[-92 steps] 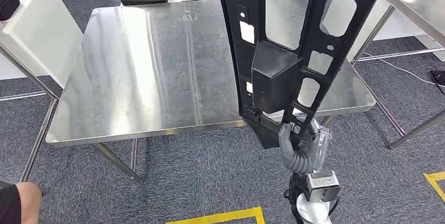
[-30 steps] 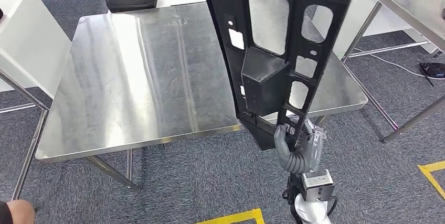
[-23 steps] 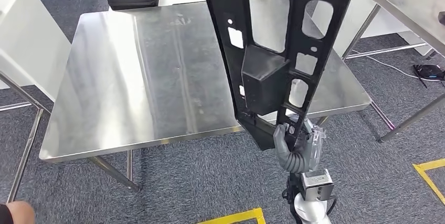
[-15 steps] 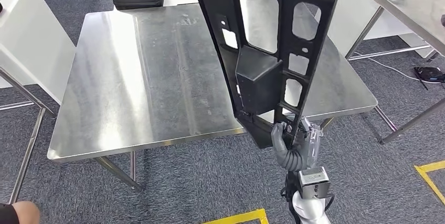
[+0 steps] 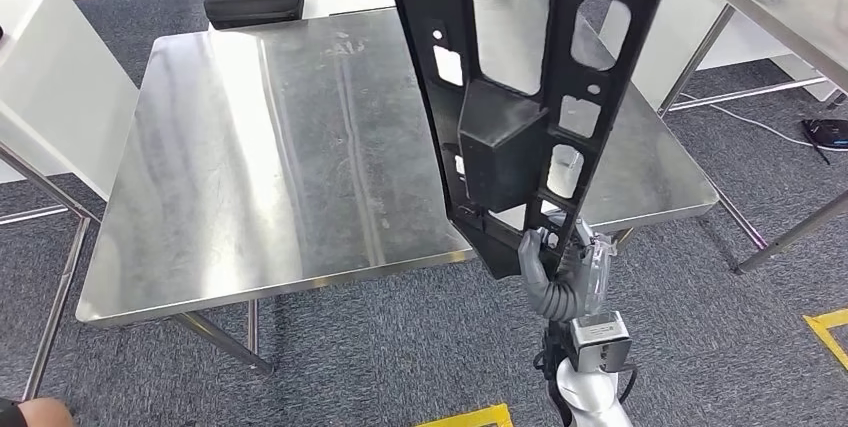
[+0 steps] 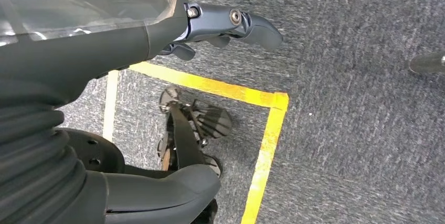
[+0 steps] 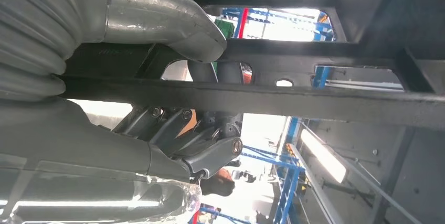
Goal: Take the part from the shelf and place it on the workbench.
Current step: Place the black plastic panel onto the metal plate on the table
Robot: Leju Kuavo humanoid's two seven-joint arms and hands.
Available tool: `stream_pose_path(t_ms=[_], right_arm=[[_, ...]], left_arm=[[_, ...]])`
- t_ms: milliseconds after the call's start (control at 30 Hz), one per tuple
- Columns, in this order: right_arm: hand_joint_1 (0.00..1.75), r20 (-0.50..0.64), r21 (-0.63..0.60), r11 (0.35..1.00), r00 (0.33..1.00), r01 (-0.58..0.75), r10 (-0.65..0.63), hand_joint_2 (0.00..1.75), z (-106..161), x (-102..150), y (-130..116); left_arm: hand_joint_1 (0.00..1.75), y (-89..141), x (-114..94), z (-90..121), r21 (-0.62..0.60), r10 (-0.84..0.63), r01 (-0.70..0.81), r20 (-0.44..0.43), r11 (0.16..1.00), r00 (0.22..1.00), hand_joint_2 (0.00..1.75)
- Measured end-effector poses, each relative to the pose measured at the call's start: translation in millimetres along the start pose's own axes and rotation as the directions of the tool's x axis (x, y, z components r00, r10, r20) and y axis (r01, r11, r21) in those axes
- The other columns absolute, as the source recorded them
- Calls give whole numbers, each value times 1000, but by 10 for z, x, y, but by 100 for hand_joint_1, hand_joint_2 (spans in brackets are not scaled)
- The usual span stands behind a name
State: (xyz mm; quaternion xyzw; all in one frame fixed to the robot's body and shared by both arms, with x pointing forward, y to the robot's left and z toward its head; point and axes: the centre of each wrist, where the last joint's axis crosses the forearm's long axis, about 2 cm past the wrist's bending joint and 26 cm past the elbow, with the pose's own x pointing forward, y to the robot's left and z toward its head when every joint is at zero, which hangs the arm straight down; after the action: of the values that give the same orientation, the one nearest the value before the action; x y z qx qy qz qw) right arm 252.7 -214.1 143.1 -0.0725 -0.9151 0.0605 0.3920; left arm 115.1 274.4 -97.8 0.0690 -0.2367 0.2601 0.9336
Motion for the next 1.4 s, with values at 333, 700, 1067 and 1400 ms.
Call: stream_pose_path(t_ms=[333,700,1067,1400], right_arm=[[175,8,-9,1000,1000,-3,3,175,-29,8,17],[175,-1,-3,1000,1000,0,0,175,-31,10,24],[175,-17,41,999,1000,-5,6,175,1,37,88],[175,-8,89,995,999,-36,37,175,30,41,116]], left_arm=[[0,-18,43,-10,-13,-23,23,8,1000,1000,175],[0,-23,55,-12,-4,-13,13,6,1000,1000,175],[0,7,39,-12,4,-16,16,4,1000,1000,175],[0,-26,29,-2,10,-9,10,-1,1000,1000,175]])
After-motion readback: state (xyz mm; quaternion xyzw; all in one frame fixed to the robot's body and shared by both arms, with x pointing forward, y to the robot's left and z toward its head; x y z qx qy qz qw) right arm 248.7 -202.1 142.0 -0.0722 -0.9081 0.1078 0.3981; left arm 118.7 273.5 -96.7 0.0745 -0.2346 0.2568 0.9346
